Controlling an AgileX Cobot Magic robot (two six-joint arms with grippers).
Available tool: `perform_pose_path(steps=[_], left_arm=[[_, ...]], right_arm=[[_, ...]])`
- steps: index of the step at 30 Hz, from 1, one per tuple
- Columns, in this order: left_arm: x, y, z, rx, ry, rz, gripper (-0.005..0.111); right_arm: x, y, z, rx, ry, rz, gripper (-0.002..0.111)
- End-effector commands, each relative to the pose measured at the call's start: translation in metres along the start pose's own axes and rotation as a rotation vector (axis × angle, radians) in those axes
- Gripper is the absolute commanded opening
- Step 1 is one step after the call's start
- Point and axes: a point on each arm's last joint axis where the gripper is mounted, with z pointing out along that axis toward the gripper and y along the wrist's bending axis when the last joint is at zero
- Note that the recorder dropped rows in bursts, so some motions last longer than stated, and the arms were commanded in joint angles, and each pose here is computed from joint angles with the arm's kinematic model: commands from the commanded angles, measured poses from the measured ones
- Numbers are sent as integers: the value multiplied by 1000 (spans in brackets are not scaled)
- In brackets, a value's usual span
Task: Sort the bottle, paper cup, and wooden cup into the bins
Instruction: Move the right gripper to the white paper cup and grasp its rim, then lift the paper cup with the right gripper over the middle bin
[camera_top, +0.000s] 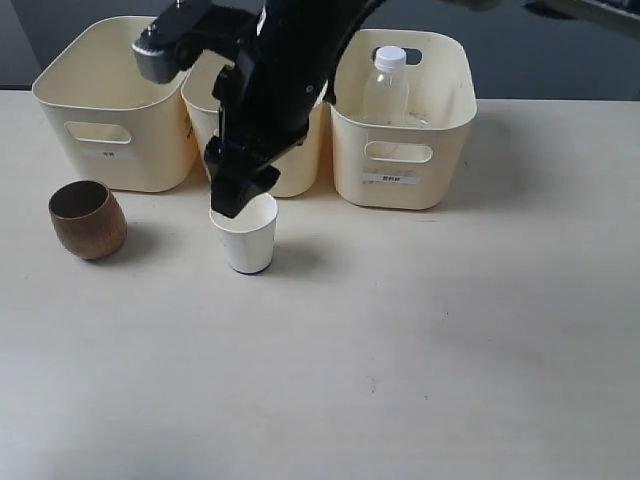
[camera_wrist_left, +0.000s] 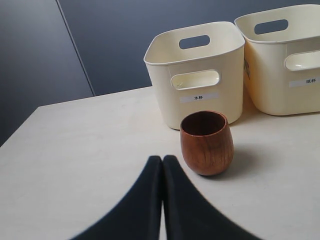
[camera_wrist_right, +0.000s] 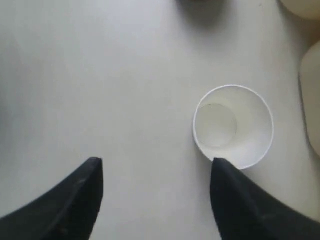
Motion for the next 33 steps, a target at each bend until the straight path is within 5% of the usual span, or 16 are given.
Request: perform_pose_path(steps=[1,24,25,28,33], left_arm=[[-2,0,0,4,-5,-3,0],[-2,0,0,4,-5,-3,0],[-2,0,0,4,-5,-3,0],[-2,0,0,4,-5,-3,0],[-2,0,0,4,-5,-3,0]], right_arm=[[2,-14,31,16,18,6,59],[11,-40,103,61,24,-20,58],[12,-41,103,68,28,-21,54],[8,-41,93,98,9,-51,2],[-12,-33,37,206,-128,-89,-1]])
